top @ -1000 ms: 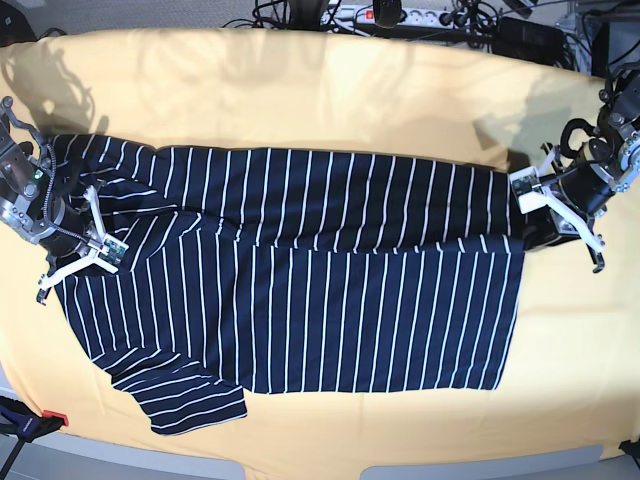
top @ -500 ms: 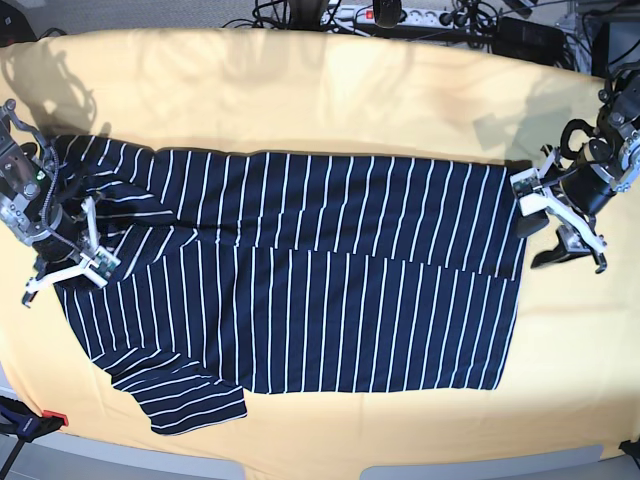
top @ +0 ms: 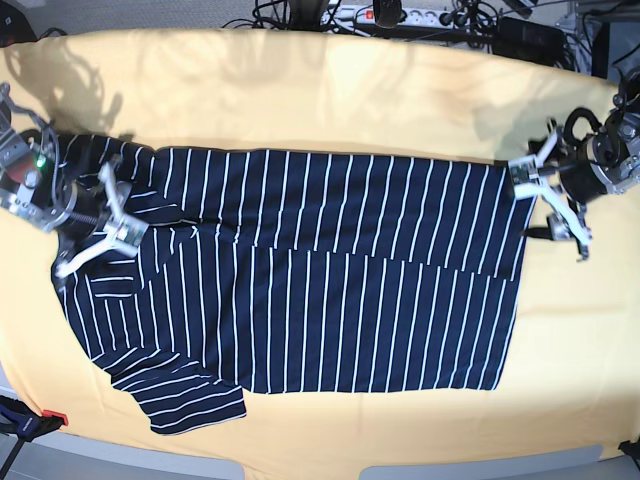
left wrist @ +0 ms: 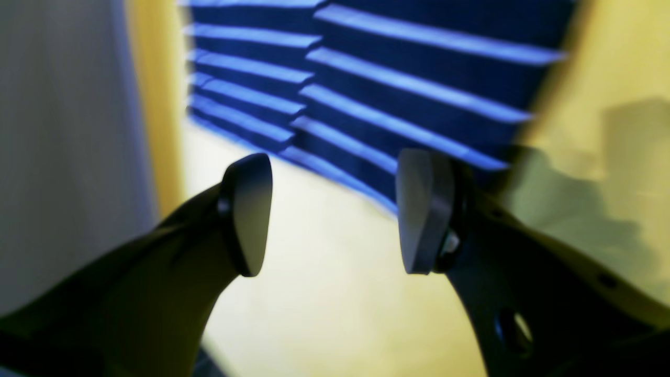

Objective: Fold the T-shirt properly
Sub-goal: 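Open both grippers and release the folded edge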

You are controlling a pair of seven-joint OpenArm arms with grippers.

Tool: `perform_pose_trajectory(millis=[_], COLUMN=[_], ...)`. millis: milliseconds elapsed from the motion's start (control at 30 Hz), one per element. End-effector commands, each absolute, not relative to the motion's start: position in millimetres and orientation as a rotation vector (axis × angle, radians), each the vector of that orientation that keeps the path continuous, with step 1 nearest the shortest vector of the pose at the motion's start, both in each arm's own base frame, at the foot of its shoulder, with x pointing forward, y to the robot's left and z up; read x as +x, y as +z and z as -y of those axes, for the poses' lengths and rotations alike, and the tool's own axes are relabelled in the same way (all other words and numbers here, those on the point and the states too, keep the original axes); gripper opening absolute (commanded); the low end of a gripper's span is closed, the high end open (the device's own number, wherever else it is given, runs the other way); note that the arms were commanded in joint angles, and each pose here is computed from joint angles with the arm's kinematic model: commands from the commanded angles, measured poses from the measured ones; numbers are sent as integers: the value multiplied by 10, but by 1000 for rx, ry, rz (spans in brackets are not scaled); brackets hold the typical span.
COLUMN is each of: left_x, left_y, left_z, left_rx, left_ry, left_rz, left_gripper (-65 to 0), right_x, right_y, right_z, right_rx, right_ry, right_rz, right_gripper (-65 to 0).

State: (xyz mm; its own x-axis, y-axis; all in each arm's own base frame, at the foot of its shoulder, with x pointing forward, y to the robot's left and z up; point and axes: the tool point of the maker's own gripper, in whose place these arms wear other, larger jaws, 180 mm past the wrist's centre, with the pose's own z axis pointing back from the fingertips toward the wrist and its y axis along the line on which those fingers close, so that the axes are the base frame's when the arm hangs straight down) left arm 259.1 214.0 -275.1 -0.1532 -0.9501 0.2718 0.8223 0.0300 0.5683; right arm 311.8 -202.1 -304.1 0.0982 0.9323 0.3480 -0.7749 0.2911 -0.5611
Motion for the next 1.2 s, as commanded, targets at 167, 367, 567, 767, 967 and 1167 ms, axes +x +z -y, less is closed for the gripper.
perform_pose_trajectory(millis=[167,367,567,767,967,1167], left_x=[2385,2361,2398,2474,2461,2388], left_y=[-2775,-2818,-2926,-3019,-3119,-3310], left_z=[-2204,-2278,-2517,-2735,-2710,-2698], left_rx=[154,160,168,172,126,183], left_ry=[-1700,-1735,-1701,-1720,-1720,-1804], left_rz=[592,552,500,514,557,545], left_gripper=[-272,-272,-272,-272,-272,-272], right_x=[2621,2283,2090,2142,2139,2159], right_y=[-3262,-3524,-3648,-3622,-3621,-3633], right_z=[2226,2571,2627,2634,2662,2629], right_rx=[-264,-388,-417,-445,-457,-469], right_ry=[1344,1324,1326,1301,1293,1265], right_rz=[537,393,366,394,383,398], right_gripper=[-288,-288,-288,-288,-288,-288])
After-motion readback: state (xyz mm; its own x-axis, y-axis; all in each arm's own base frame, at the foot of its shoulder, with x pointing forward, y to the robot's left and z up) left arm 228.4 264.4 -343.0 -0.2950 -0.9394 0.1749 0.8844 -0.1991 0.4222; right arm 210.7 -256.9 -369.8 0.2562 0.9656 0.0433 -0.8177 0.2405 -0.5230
